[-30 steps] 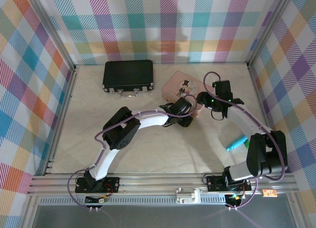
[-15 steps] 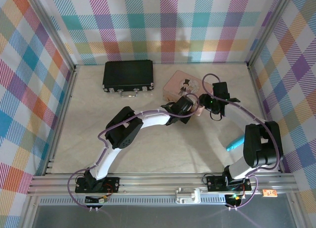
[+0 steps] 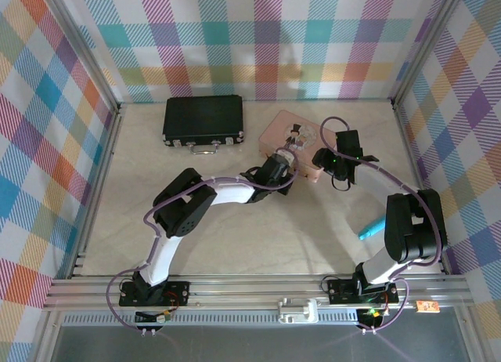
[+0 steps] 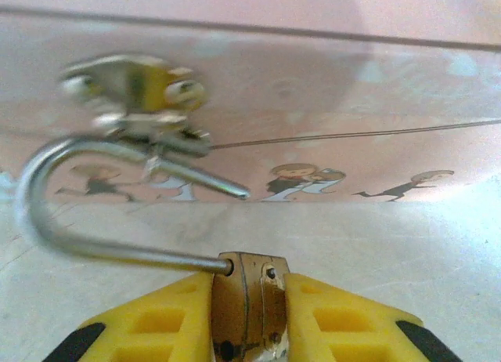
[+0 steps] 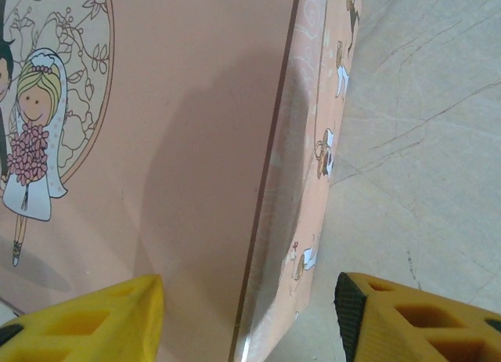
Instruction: Unlock a padlock with a key
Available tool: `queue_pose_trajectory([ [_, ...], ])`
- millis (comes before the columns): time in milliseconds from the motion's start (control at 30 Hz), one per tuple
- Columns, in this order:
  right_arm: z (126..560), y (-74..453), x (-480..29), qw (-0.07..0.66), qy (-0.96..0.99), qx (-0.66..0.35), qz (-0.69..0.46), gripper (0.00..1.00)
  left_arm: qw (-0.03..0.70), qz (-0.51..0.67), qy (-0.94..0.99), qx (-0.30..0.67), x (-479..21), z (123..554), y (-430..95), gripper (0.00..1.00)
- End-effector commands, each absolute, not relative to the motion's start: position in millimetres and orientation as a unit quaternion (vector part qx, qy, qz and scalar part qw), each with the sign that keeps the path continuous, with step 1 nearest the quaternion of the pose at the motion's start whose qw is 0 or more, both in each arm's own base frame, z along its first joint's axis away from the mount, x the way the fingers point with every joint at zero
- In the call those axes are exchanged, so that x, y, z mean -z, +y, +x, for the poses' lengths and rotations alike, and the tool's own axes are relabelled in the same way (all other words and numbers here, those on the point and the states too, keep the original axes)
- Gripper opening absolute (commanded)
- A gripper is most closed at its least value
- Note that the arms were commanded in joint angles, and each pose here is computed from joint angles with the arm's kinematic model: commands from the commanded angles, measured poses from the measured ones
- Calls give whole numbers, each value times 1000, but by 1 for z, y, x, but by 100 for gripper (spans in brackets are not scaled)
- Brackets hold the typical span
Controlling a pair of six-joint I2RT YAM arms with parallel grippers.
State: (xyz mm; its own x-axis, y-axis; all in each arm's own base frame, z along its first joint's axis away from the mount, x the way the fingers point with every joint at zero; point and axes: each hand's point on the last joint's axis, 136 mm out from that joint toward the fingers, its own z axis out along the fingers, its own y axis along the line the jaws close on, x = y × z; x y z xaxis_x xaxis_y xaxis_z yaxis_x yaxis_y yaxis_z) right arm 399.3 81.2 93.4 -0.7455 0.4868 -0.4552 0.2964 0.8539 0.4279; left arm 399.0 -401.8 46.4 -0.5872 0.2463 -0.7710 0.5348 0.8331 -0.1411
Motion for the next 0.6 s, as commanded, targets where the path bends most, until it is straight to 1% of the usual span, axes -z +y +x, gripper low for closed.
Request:
queue_pose_trajectory([
  [0,391,68,-76,261,927,-133,233,59,411,175,865,228,-67,408,-392,19],
  [200,392,69,-76,261,928,-135,231,59,404,158,862,261,-78,411,-387,19],
  [400,393,69,-74,260,928,-132,232,59,387,96,862,314,-89,411,-367,19],
  [567,395,70,-75,262,928,-134,227,59,382,72,866,315,-94,403,-347,19],
])
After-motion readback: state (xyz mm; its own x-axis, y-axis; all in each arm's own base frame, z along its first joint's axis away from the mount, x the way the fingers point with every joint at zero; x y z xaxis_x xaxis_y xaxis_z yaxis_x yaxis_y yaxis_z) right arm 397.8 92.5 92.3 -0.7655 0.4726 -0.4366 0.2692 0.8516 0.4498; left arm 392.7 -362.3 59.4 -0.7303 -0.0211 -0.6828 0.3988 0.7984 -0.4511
